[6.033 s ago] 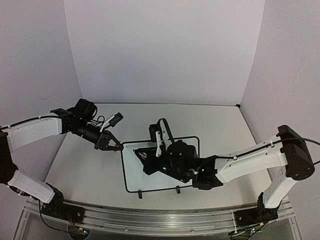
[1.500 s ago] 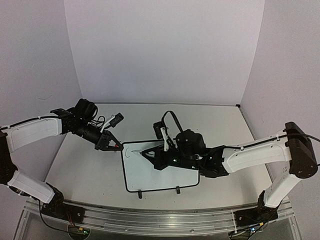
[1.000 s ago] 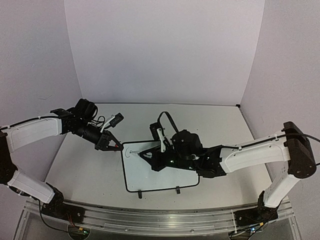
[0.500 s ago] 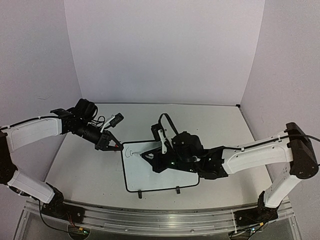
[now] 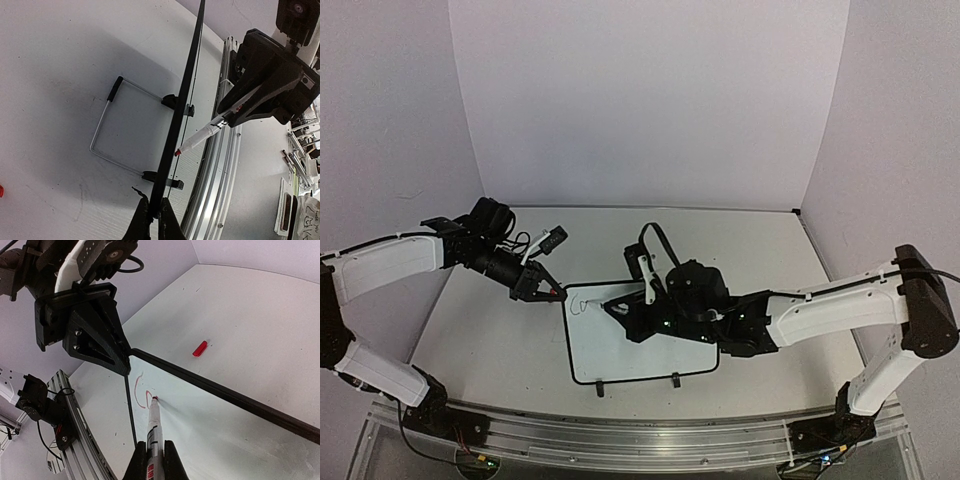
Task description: Write a sentence on the whiteboard
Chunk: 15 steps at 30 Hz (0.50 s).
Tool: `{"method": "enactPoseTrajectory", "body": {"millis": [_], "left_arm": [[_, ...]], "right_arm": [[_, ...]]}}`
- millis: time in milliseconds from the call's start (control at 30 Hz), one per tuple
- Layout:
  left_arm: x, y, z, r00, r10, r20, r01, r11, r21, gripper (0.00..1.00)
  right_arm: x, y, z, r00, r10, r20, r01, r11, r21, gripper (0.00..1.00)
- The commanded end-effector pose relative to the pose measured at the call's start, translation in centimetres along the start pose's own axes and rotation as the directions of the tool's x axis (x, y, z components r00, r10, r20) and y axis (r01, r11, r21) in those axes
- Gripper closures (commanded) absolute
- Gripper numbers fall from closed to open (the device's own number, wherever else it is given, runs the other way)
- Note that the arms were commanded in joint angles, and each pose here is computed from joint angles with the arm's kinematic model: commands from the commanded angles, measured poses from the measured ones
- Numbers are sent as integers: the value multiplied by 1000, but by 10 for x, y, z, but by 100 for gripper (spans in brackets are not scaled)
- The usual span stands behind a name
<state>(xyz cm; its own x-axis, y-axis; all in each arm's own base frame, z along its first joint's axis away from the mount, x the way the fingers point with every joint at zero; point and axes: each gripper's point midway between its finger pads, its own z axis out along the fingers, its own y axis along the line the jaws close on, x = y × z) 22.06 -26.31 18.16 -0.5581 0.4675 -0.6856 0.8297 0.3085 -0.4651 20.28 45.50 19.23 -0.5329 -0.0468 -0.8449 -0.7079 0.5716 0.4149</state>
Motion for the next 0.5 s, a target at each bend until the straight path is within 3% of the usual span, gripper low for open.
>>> {"method": "enactPoseTrajectory", "body": {"millis": [0, 267, 467], "left_arm": [[-4, 8, -4, 999, 35, -1, -35, 997, -72, 100], [-5, 7, -4, 999, 39, 3, -39, 997, -72, 100], [-5, 6, -5, 999, 42, 3, -41, 996, -74, 100]], "right_arm": [[-15, 12, 0, 999, -2, 32, 3, 999, -41, 100], [-31, 23, -20, 996, 29, 88, -19, 994, -109, 100], [-22, 10, -17, 997, 34, 73, -31, 998, -50, 100]]}}
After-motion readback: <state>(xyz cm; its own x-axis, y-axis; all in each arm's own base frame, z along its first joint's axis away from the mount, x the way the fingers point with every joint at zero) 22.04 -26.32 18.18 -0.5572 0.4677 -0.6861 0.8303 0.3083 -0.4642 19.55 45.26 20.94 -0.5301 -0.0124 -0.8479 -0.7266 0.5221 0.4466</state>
